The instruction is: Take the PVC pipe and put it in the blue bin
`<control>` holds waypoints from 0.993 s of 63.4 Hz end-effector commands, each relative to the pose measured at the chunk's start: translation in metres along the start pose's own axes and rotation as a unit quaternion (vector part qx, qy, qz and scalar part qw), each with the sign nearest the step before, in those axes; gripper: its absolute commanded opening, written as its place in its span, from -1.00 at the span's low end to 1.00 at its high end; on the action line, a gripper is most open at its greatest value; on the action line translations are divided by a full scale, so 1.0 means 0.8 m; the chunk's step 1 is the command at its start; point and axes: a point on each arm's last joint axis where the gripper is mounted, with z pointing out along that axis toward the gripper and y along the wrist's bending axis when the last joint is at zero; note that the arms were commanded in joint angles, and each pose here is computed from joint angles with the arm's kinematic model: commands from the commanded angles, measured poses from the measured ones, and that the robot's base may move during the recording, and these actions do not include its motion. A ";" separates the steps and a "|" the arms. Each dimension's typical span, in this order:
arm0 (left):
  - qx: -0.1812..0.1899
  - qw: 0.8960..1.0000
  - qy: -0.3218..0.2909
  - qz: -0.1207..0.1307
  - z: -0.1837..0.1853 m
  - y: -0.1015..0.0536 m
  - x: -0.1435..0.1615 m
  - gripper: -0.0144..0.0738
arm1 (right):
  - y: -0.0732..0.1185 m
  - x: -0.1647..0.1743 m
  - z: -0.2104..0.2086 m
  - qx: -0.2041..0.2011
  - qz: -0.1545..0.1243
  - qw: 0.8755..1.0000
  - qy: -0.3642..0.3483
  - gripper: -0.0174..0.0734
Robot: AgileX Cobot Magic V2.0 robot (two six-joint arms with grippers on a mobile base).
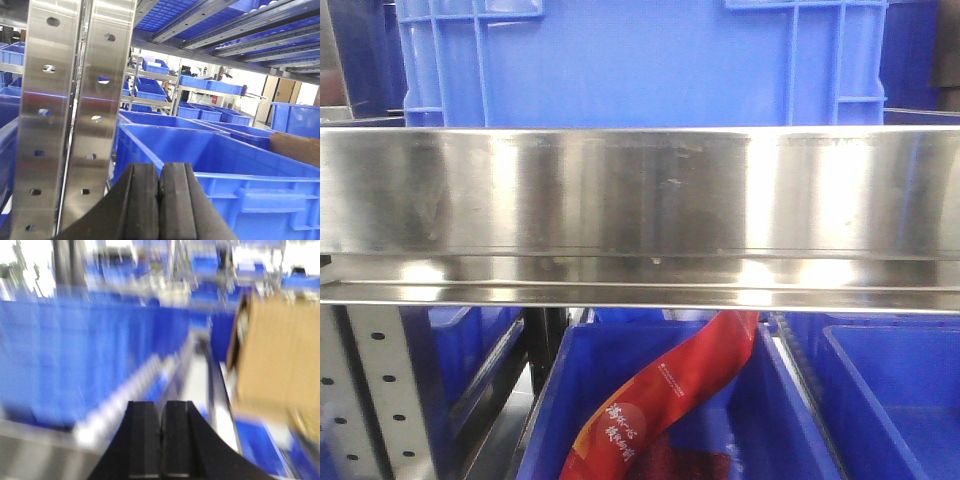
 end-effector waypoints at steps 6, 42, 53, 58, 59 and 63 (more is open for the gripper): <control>0.000 1.000 -0.009 -0.003 -0.001 0.000 -0.002 -0.92 | 0.001 0.025 0.010 0.006 -0.018 1.000 0.013 -0.95; 0.000 1.000 -0.009 -0.003 -0.001 0.000 -0.002 -0.92 | 0.005 0.075 0.033 0.034 0.035 0.997 -0.067 -0.95; 0.000 1.000 -0.009 -0.003 -0.001 0.000 -0.002 -0.92 | -0.003 0.077 0.032 0.094 0.033 0.993 -0.061 -0.95; 0.000 1.000 -0.009 -0.003 -0.001 0.000 -0.002 -0.92 | -0.005 0.077 0.031 0.108 0.033 0.992 -0.060 -0.95; 0.000 1.000 -0.009 -0.003 -0.001 0.000 -0.002 -0.92 | -0.005 0.078 0.031 0.108 0.033 0.992 -0.057 -0.95; 0.000 1.000 -0.009 -0.003 -0.001 0.000 -0.002 -0.92 | -0.005 0.080 0.032 0.108 0.034 0.992 -0.047 -0.95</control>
